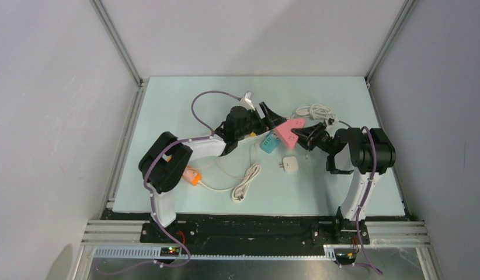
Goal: Insert the plug
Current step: Insert the plug into the socket.
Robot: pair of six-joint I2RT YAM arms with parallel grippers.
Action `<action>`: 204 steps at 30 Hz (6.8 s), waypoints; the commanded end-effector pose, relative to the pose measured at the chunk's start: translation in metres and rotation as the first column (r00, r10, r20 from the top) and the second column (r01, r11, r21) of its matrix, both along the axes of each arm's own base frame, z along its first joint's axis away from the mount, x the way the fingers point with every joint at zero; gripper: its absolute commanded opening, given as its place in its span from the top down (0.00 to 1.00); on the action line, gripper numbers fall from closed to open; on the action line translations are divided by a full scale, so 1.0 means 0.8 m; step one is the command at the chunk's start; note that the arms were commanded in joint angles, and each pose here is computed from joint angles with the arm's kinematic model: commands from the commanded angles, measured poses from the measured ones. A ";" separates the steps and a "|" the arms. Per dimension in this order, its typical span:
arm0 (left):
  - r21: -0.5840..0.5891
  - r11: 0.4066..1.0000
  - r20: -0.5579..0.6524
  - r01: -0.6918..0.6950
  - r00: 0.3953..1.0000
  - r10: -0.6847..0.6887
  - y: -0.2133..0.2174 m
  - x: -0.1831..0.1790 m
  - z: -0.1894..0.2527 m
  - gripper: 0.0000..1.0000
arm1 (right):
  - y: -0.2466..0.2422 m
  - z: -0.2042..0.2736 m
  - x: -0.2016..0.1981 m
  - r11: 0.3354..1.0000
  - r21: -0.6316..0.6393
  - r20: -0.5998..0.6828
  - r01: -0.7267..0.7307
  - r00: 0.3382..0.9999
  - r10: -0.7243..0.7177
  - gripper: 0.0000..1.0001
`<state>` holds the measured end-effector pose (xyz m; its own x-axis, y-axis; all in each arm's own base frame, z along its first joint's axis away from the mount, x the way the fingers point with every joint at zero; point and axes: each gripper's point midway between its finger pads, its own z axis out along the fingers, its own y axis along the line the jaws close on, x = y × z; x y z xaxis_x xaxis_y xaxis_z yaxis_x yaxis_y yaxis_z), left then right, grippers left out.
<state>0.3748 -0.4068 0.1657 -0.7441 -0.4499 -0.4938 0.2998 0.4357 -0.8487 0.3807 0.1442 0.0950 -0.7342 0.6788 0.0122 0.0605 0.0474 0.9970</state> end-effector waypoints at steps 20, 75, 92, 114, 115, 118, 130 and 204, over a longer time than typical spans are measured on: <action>-0.002 0.999 0.056 0.047 0.997 -0.047 -0.031 0.017 0.014 0.13 | 0.006 -0.058 -0.019 0.986 -0.164 -0.124 -0.029 0.992 0.008 1.00; 0.133 0.990 0.137 0.044 0.989 -0.063 -0.024 0.003 0.014 0.14 | -0.017 0.010 -0.036 0.998 -0.009 0.063 -0.058 0.996 0.059 1.00; 0.128 0.990 0.165 0.051 0.984 -0.072 -0.012 -0.013 0.034 0.13 | -0.036 -0.038 -0.035 0.986 -0.149 -0.008 -0.074 0.997 0.074 1.00; 0.136 0.987 0.143 0.090 0.984 -0.110 -0.025 -0.015 0.018 0.13 | -0.023 -0.088 -0.043 0.973 -0.197 -0.199 -0.120 0.977 0.081 0.97; 0.135 0.986 0.141 0.101 0.983 -0.120 -0.030 -0.015 0.015 0.14 | -0.022 -0.088 -0.043 0.972 -0.199 -0.204 -0.122 0.976 0.080 0.96; 0.149 0.980 0.136 0.134 0.979 -0.154 -0.047 -0.021 0.002 0.15 | -0.022 -0.091 -0.040 0.968 -0.222 -0.214 -0.120 0.974 0.072 0.91; 0.239 0.956 0.045 0.167 0.982 -0.183 -0.068 -0.023 -0.081 0.31 | -0.022 -0.092 -0.037 0.930 -0.344 -0.297 -0.131 0.955 0.024 0.48; 0.674 0.733 0.068 -0.093 0.996 0.064 0.038 0.018 -0.155 0.99 | 0.011 0.013 0.023 0.842 -0.530 -0.054 -0.103 0.995 0.088 0.53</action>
<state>0.4050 -0.3894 0.0898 -0.6664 -0.3138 -0.6763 0.2231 0.7816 -0.5825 0.3800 0.1426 0.0715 -0.8159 0.5394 -0.2084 0.1780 0.5771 0.7970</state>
